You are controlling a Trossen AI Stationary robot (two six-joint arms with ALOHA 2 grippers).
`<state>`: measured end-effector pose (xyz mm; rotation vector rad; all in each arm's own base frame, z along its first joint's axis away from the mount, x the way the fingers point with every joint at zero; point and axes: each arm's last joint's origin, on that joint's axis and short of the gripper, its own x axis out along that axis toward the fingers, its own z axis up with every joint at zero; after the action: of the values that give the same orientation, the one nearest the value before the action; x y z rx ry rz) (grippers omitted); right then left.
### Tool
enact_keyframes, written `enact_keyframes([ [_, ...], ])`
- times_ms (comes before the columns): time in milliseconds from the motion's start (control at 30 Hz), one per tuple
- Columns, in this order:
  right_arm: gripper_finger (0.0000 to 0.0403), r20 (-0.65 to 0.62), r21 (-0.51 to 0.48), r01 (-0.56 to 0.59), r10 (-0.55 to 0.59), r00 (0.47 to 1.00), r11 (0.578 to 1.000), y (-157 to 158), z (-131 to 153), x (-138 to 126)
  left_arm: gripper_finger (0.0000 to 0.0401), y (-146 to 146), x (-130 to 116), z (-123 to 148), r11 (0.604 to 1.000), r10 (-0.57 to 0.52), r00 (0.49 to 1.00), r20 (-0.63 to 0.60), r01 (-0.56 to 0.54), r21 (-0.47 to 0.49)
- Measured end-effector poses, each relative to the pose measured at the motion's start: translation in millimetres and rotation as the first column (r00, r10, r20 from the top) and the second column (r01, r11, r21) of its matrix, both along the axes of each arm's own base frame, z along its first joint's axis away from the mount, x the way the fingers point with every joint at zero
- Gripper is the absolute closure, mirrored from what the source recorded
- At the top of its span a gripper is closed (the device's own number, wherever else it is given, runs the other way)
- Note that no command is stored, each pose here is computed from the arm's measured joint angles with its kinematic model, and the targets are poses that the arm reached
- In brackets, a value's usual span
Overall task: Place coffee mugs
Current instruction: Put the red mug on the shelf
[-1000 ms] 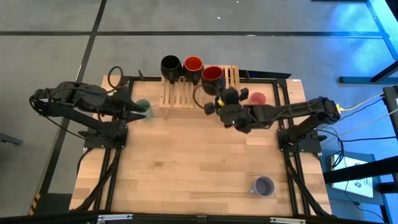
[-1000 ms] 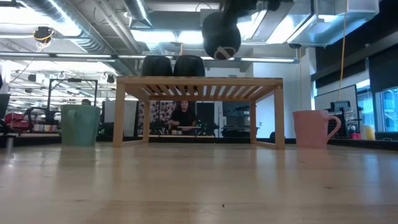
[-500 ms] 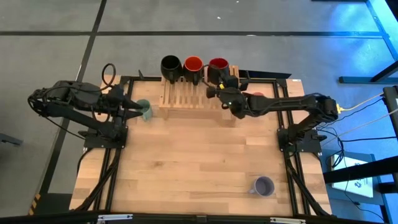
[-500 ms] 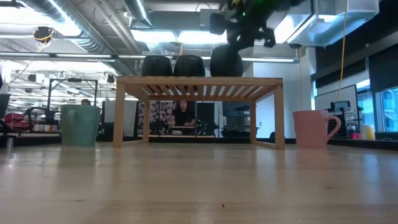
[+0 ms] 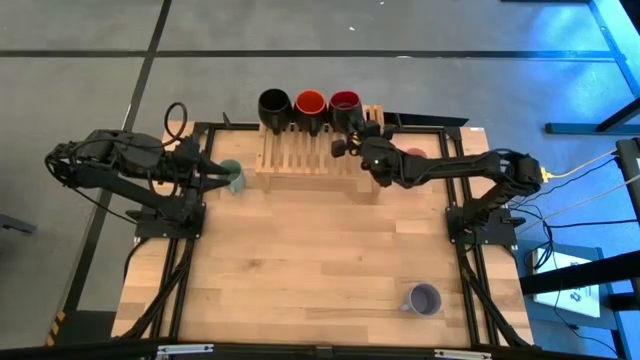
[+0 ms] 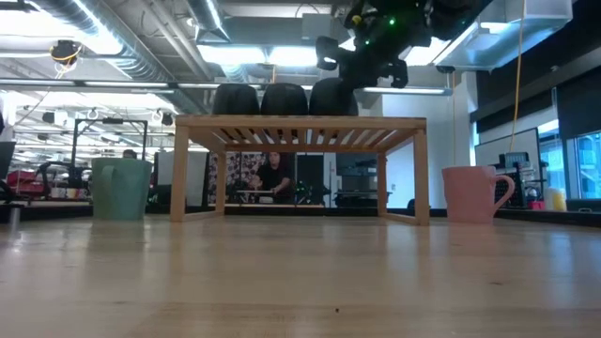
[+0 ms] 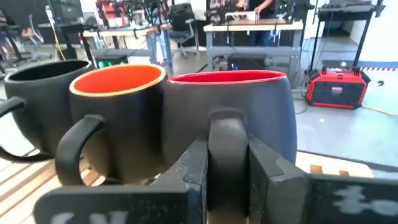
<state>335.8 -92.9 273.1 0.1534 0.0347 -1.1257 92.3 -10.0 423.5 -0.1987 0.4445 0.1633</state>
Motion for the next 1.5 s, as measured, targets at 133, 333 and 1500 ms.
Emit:
enact_keyframes([
  [133, 0.0357, 0.007, -0.007, -0.005, 0.005, 1.0, 1.0, -9, -2, 1, 0.0277, 1, 0, 0, 1.0, 0.016, 1.0, 0.002, -0.016, 0.007],
  [333, 0.0357, -0.007, -0.008, -0.024, 0.024, 1.0, 1.0, -11, -2, 1, 0.0277, 0, 0, 1, 1.0, 0.016, 1.0, 0.013, -0.016, 0.005],
  [1500, 0.0177, -0.048, 0.079, -0.171, 0.176, 0.983, 0.982, -4, 13, -9, 0.0277, 0, 1, 1, 1.0, 0.02, 1.0, 0.017, -0.019, -0.004],
])
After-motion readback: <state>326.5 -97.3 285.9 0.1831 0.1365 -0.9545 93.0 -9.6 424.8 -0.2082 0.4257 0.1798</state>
